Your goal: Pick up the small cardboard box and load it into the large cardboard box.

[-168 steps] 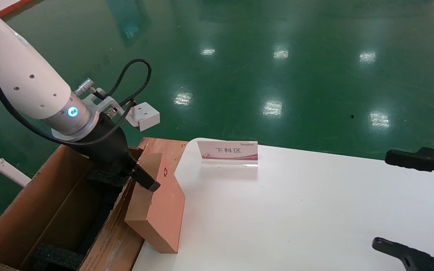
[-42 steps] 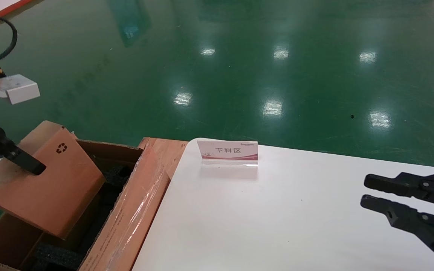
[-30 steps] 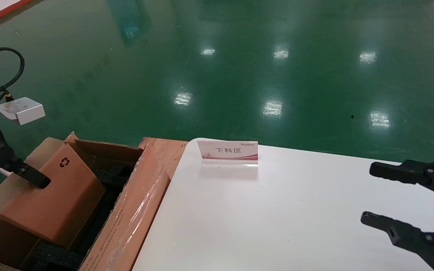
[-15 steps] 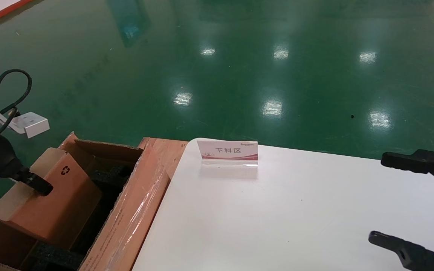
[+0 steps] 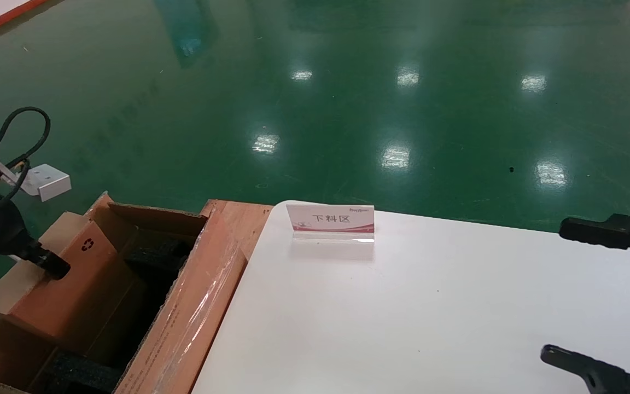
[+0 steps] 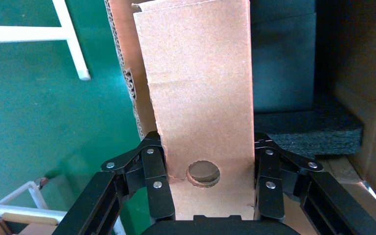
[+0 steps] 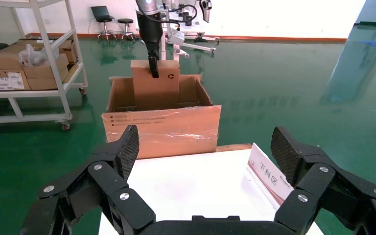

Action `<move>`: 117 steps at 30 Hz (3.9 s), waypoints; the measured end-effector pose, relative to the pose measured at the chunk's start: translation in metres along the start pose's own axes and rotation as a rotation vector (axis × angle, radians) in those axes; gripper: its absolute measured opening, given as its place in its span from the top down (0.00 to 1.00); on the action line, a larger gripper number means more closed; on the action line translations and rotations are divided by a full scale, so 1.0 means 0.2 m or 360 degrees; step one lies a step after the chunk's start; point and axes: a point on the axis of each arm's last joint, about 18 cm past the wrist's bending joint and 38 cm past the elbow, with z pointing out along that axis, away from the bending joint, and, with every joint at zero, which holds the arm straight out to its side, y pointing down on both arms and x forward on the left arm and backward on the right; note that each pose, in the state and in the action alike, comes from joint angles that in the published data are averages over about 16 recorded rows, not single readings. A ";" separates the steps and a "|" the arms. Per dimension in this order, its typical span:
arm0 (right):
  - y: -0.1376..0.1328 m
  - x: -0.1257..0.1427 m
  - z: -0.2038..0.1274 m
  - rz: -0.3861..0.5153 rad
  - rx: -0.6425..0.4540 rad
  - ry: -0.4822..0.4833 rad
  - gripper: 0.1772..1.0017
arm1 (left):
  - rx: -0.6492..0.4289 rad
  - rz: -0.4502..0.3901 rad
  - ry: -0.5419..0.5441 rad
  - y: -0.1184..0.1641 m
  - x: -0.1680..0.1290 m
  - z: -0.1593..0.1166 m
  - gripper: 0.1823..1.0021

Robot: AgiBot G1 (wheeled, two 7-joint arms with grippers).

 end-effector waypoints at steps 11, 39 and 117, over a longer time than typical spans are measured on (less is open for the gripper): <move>0.00 0.00 0.00 0.0000 0.0000 0.0000 0.00 | -0.0011 -0.0002 -0.0065 -0.02 -0.02 0.07 0.75; 0.00 0.00 0.00 0.0000 0.0000 0.0000 0.00 | -0.0088 -0.0044 -0.0111 -0.02 0.00 0.36 0.82; 0.00 0.00 0.00 0.0001 0.0001 0.0002 0.00 | 0.0825 0.0543 0.0502 -0.40 0.49 -0.14 0.00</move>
